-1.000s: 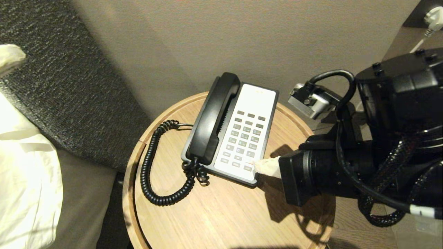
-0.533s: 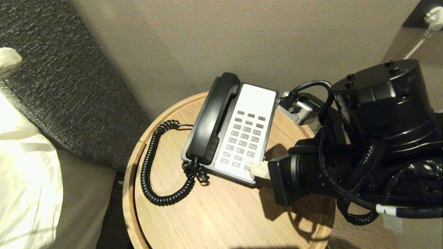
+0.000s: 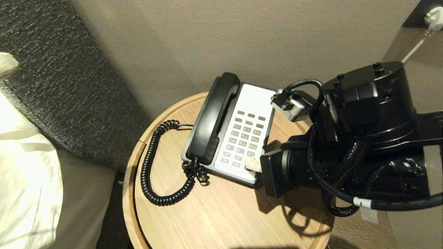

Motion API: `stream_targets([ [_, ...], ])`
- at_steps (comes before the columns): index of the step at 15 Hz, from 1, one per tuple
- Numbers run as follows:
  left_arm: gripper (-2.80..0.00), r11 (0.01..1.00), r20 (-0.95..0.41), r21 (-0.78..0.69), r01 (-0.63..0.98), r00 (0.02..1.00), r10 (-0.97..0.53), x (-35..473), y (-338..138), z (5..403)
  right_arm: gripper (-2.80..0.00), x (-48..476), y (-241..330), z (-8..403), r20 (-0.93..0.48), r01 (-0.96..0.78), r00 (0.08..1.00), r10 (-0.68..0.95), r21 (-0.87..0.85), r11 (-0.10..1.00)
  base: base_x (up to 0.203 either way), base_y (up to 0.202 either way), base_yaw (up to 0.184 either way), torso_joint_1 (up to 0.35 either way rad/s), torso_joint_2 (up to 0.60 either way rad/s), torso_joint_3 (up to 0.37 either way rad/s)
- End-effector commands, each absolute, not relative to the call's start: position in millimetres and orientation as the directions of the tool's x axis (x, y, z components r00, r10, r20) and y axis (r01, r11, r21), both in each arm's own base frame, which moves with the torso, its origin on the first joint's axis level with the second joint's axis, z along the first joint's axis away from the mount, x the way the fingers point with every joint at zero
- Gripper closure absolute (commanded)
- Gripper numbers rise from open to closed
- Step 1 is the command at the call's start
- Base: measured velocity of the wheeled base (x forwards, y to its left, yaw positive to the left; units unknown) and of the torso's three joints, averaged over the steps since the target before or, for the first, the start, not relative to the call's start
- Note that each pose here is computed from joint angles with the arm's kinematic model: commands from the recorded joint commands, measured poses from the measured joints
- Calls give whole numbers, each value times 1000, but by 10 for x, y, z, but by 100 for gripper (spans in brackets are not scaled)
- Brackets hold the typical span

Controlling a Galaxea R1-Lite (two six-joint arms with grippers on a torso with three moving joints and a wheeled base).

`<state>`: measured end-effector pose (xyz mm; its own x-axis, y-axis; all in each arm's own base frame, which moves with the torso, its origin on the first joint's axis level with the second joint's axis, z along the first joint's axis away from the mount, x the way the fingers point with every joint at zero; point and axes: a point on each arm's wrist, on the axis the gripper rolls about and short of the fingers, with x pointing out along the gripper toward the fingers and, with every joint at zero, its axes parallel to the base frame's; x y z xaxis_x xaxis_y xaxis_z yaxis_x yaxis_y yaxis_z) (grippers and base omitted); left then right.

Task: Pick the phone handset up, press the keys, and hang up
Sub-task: End the call using the dial pad

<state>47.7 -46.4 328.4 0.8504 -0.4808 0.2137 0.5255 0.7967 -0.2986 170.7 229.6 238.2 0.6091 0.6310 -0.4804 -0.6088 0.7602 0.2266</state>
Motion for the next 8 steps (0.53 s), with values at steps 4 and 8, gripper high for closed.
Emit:
stream_targets([
  [4, 0, 795, 218, -306, 525, 851, -478, 464, -447, 3281, 0, 1730, 2319, 2336, -493, -602, 609, 621, 222, 767, 0, 0, 0, 0, 0, 0],
  [8, 0, 788, 214, -322, 524, 851, -479, 447, -426, 3268, 0, 1717, 2297, 2366, -484, -602, 613, 624, 226, 766, 0, 0, 0, 0, 0, 0],
])
